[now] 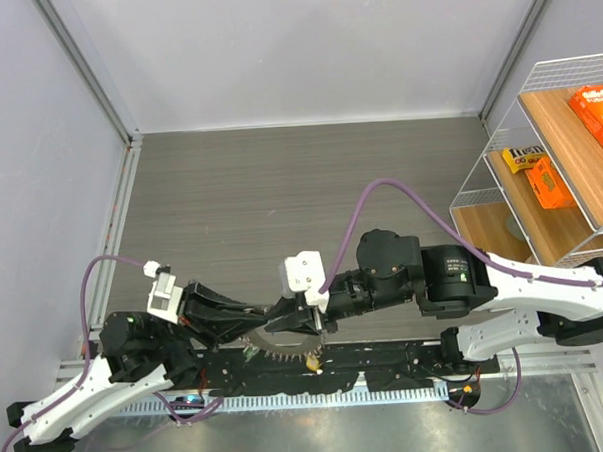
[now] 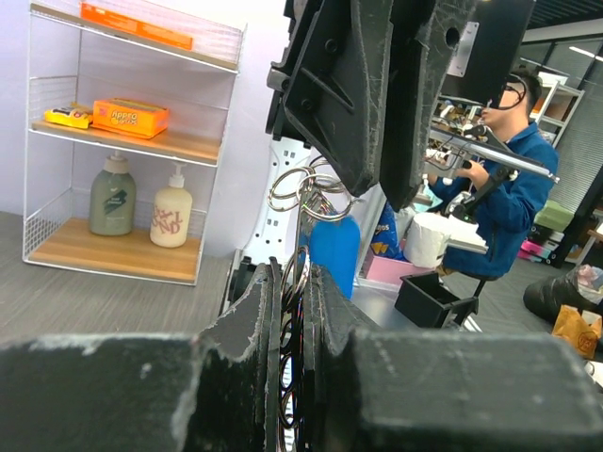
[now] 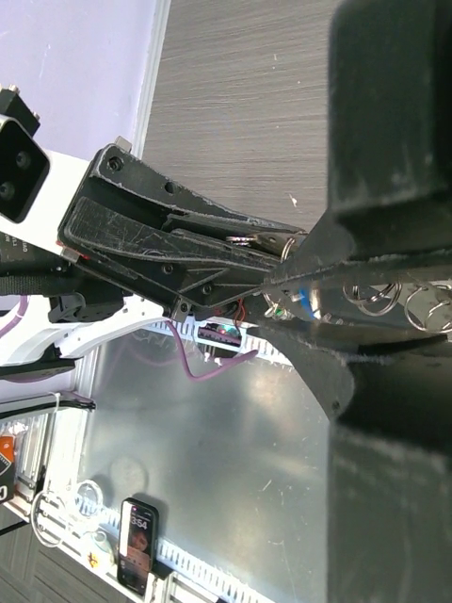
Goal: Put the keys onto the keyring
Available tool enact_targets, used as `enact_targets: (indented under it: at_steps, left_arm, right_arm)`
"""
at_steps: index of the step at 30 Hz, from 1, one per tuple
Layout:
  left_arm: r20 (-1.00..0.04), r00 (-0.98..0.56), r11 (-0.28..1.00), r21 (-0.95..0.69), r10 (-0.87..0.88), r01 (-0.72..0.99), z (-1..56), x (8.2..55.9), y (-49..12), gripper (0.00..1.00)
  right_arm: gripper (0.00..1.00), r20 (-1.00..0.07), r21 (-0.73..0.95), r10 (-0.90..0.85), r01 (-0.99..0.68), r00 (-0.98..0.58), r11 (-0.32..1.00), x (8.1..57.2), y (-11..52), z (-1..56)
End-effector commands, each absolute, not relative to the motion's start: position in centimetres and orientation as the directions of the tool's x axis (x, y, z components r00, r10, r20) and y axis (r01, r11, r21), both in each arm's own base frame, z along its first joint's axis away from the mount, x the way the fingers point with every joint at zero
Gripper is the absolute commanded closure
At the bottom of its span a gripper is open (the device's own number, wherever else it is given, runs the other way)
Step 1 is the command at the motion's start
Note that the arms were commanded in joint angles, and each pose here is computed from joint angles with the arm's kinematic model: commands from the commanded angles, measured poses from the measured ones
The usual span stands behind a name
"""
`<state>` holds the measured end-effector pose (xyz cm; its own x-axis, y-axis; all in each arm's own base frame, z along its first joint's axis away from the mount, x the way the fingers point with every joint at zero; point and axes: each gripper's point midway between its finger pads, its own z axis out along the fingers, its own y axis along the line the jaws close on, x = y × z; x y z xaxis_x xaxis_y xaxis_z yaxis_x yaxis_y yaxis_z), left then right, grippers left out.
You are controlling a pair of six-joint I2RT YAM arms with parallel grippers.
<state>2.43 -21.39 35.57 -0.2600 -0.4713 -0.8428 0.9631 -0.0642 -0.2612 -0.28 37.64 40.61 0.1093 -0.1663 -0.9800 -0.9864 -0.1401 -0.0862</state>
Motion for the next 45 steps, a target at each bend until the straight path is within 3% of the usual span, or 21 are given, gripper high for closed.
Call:
enact_targets:
  at_steps: [1,17,26,34,45]
  left_arm:
    - [-0.782,-0.19,-0.023,-0.22,-0.594,0.975,39.2,2.9,-19.5,1.0]
    - [-0.782,-0.202,-0.046,-0.217,-0.589,0.975,38.9,2.4,-19.4,1.0]
    - [-0.792,-0.241,-0.057,-0.253,-0.561,0.966,38.5,2.2,-19.4,1.0]
    - [-0.815,-0.284,-0.039,-0.307,-0.505,0.951,37.3,2.1,-19.1,1.0]
    - [-0.824,-0.344,-0.025,-0.373,-0.45,0.927,35.8,1.9,-18.9,1.0]
  right_arm:
    - [0.7,-0.976,-0.1,-0.175,-0.982,0.128,-0.158,-0.9,37.2,40.9]
    - [0.59,-0.933,-0.248,-0.226,-0.956,0.279,-0.156,-0.1,34.7,44.7]
    - [0.5,-0.785,-0.42,-0.423,-0.891,0.452,-0.174,2.3,34.4,42.5]
    - [0.47,-0.657,-0.59,-0.422,-0.775,0.625,-0.227,2.2,35.6,42.1]
    - [0.49,-0.568,-0.653,-0.425,-0.7,0.705,-0.288,0.8,37.3,40.3]
